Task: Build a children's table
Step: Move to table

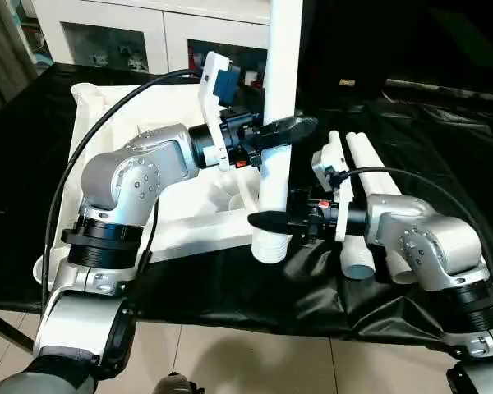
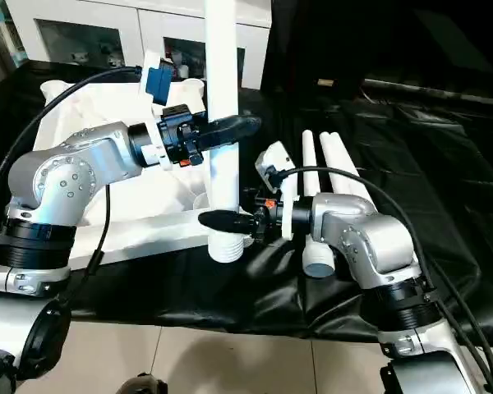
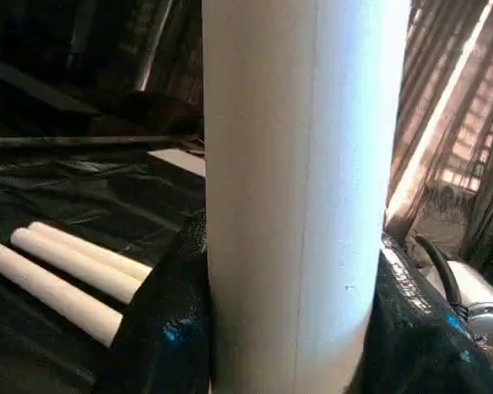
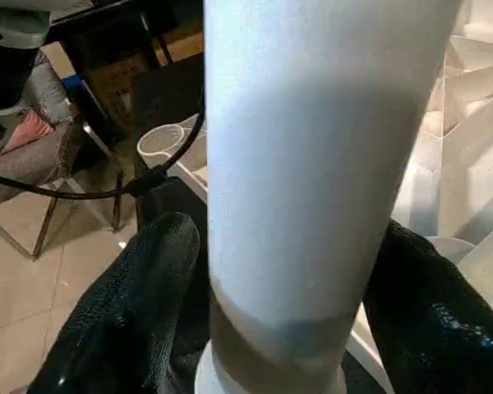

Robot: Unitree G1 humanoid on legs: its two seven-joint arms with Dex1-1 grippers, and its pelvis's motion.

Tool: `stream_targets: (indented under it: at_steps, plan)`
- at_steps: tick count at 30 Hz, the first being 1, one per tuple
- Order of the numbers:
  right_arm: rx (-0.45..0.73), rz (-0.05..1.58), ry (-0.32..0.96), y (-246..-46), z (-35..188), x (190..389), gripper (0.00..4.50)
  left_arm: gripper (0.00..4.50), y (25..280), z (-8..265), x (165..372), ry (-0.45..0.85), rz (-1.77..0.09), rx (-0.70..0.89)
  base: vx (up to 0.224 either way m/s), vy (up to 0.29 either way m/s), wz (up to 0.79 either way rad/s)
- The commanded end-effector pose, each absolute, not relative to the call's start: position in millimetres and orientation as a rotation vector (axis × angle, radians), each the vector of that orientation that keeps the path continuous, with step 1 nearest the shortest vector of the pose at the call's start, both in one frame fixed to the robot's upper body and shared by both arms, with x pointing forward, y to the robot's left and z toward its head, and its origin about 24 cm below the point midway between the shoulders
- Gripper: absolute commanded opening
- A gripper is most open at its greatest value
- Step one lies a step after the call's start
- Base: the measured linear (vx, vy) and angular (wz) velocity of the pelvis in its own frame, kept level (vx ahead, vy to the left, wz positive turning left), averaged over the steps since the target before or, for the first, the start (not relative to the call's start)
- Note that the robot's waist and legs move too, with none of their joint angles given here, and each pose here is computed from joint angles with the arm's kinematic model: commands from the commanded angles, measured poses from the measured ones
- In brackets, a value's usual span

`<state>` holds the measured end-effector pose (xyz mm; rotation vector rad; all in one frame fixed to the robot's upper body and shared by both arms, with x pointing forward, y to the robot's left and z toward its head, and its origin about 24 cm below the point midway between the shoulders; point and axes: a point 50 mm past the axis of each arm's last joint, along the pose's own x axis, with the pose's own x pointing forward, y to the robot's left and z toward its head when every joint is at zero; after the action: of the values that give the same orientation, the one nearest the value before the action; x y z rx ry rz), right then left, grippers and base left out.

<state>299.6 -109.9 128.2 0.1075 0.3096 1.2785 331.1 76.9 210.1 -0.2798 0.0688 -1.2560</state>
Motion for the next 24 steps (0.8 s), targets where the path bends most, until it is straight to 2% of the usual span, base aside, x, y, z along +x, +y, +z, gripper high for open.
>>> stream_targets:
  at_steps: [1, 6, 7, 11, 19, 24]
  plan:
    - [0.093, 1.277, 0.325, -110.4, 128.5, 300.0, 3.18, 1.79, 70.6, 221.7, 326.4, 0.042, -1.305, -0.241, 0.000, 0.000, 0.00]
    - [0.092, 1.277, 0.330, -108.4, 127.0, 300.3, 3.18, 1.79, 70.0, 221.5, 324.6, 0.045, -1.320, -0.240, 0.000, 0.000, 0.00]
    - [0.091, 1.278, 0.331, -108.1, 126.7, 300.5, 2.99, 1.79, 69.9, 221.6, 324.3, 0.044, -1.323, -0.241, 0.000, 0.000, 0.00]
    - [0.090, 1.281, 0.335, -107.7, 126.1, 300.4, 2.84, 1.79, 70.0, 222.1, 324.4, 0.042, -1.322, -0.243, 0.000, 0.000, 0.00]
    - [0.088, 1.297, 0.359, -107.2, 122.0, 298.0, 2.09, 1.79, 70.7, 224.3, 324.6, 0.035, -1.320, -0.251, 0.000, 0.000, 0.00]
    - [0.089, 1.292, 0.365, -107.5, 120.3, 298.1, 1.92, 1.79, 71.4, 224.4, 324.7, 0.037, -1.322, -0.252, 0.000, 0.000, 0.00]
